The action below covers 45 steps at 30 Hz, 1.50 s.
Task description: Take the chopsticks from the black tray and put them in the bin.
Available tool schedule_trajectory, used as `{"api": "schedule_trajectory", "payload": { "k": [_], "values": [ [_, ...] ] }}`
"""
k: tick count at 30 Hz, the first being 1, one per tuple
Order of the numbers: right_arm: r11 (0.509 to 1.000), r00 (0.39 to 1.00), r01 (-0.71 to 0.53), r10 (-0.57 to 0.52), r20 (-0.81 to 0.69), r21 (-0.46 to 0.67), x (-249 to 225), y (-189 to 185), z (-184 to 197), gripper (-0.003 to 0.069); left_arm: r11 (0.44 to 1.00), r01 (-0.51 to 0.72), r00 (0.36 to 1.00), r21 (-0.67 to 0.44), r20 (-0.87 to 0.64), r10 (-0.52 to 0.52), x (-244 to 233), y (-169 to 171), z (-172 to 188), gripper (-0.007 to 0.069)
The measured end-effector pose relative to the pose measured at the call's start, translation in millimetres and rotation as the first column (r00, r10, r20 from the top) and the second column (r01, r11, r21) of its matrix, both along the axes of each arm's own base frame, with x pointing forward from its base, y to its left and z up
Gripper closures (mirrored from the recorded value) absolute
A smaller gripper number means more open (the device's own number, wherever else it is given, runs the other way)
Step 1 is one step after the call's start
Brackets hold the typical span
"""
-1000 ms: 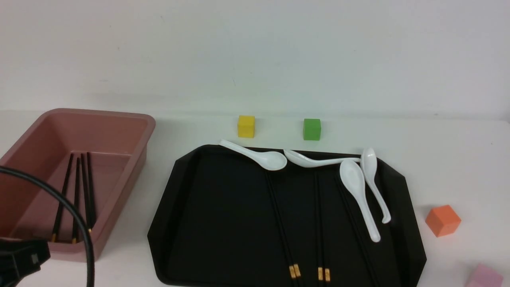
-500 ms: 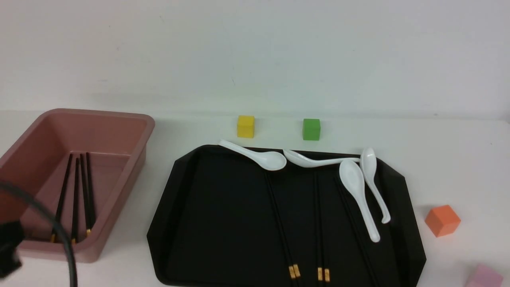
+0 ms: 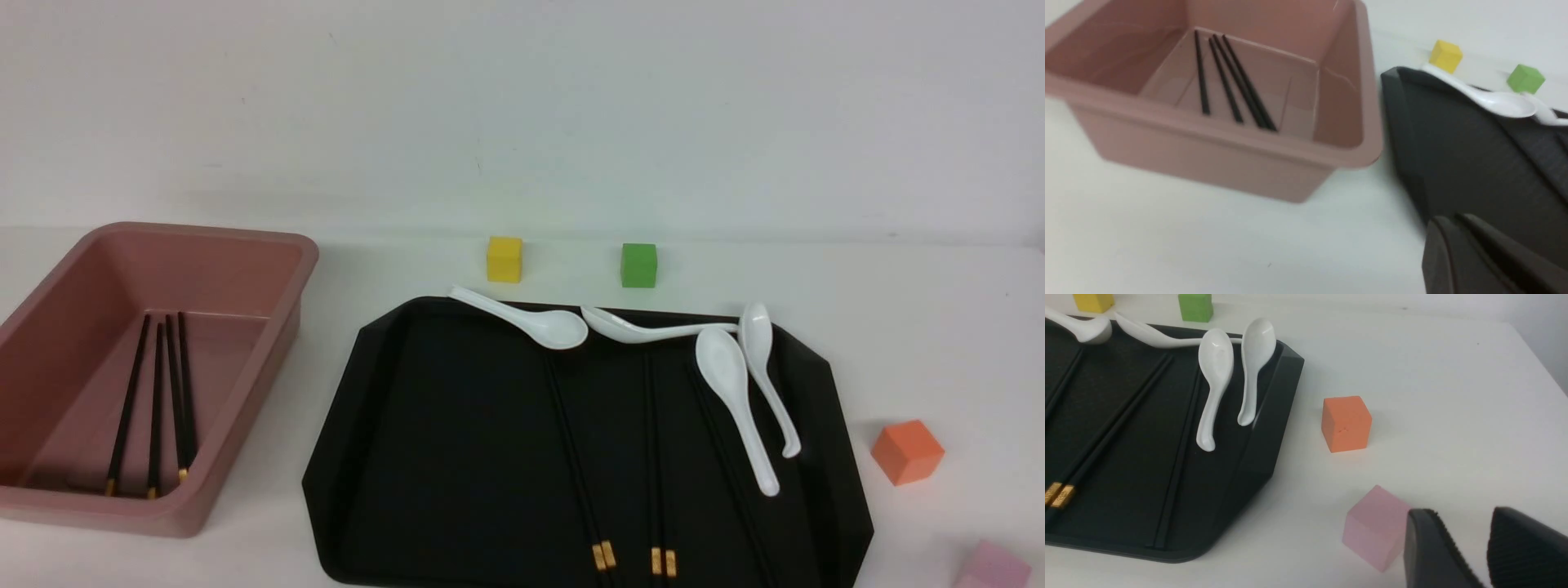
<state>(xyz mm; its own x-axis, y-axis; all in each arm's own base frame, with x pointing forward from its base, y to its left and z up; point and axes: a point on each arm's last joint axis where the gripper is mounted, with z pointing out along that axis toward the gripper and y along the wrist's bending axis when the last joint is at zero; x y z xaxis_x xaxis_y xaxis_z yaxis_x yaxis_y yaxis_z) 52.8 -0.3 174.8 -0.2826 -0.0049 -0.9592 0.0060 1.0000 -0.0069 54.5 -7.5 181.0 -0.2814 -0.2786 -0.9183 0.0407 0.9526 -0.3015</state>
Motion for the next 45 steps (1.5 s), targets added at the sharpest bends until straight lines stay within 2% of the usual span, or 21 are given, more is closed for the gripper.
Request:
{"api": "schedule_trajectory", "payload": {
  "k": [11,45],
  "values": [
    [1.000,1.000,0.000,0.000,0.000,0.000,0.0,0.0,0.0,0.0419,1.000,-0.003,0.999,0.005,-0.048,0.003,-2.5,0.5,-11.0,0.0637],
    [1.000,1.000,0.000,0.000,0.000,0.000,0.0,0.0,0.0,0.0419,1.000,-0.003,0.999,0.006,-0.049,0.003,-2.5,0.6,-11.1,0.0625]
  ]
}}
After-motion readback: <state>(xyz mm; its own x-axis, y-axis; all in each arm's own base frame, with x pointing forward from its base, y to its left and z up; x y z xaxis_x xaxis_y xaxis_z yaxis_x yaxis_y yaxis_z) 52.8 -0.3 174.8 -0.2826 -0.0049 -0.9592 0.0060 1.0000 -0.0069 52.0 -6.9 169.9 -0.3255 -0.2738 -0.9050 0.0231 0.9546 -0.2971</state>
